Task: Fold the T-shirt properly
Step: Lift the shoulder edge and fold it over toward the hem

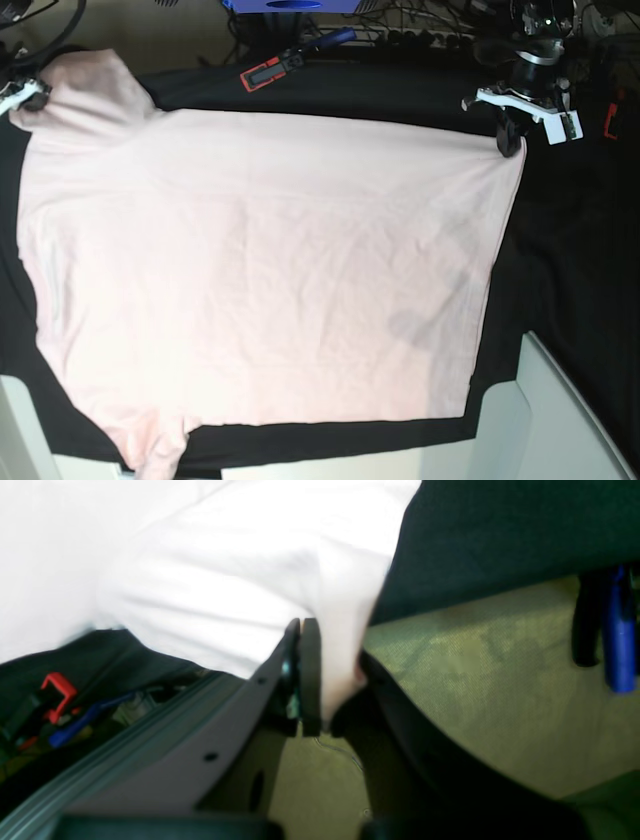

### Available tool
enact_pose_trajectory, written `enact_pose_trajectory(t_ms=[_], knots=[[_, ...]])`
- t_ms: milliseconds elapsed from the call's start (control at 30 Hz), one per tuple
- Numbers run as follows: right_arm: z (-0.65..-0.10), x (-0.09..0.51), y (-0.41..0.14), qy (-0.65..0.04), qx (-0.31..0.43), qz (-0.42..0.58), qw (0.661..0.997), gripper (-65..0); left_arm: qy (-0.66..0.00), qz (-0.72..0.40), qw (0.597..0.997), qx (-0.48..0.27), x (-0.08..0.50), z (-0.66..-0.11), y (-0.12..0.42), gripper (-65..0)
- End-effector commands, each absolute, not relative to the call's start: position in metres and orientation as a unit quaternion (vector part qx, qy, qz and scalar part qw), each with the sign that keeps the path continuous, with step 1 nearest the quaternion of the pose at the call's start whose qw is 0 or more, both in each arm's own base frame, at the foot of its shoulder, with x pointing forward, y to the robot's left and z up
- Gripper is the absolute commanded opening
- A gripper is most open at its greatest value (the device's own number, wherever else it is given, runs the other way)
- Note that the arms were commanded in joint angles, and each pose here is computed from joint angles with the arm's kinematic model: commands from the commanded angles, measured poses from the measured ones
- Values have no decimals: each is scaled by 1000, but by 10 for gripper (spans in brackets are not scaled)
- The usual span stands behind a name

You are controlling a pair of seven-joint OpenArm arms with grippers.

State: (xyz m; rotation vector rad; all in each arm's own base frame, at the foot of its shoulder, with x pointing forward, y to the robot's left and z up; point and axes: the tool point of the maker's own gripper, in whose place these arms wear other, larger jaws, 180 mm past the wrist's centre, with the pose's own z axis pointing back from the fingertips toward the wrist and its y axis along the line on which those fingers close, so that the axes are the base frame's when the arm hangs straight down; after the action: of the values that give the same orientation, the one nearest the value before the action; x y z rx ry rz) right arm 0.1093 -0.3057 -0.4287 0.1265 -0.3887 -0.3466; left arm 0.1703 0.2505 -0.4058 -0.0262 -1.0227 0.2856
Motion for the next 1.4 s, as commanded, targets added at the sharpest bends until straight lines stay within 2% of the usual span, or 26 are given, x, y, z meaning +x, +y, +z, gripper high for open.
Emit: enact_pose_trajectory(t_ms=[0, 233, 433, 700, 900, 1167, 1367], knots=[[-418, 124, -314, -211, 53, -154, 964, -650, -509, 136, 850, -9, 178, -394, 254, -650], [-407, 153, -318, -239, 55, -141, 959, -650, -521, 141, 842, -13, 194, -393, 255, -650], [-396, 173, -325, -261, 49, -136, 955, -650, -517, 170, 839, 16, 198, -398, 269, -650], [-409, 186, -333, -253, 77, -152, 952, -650, -537, 169, 827, 9, 218, -389, 267, -650], [-400, 200, -339, -270, 76, -149, 948, -650, -502, 175, 847, -6, 233, -400, 264, -650], [-393, 223, -347, -287, 86, -152, 942, -650, -516, 177, 838, -16, 256, -394, 261, -650], [-392, 239, -358, -293, 100, -161, 937, -650, -504, 191, 842, -21, 263, -409, 262, -650]])
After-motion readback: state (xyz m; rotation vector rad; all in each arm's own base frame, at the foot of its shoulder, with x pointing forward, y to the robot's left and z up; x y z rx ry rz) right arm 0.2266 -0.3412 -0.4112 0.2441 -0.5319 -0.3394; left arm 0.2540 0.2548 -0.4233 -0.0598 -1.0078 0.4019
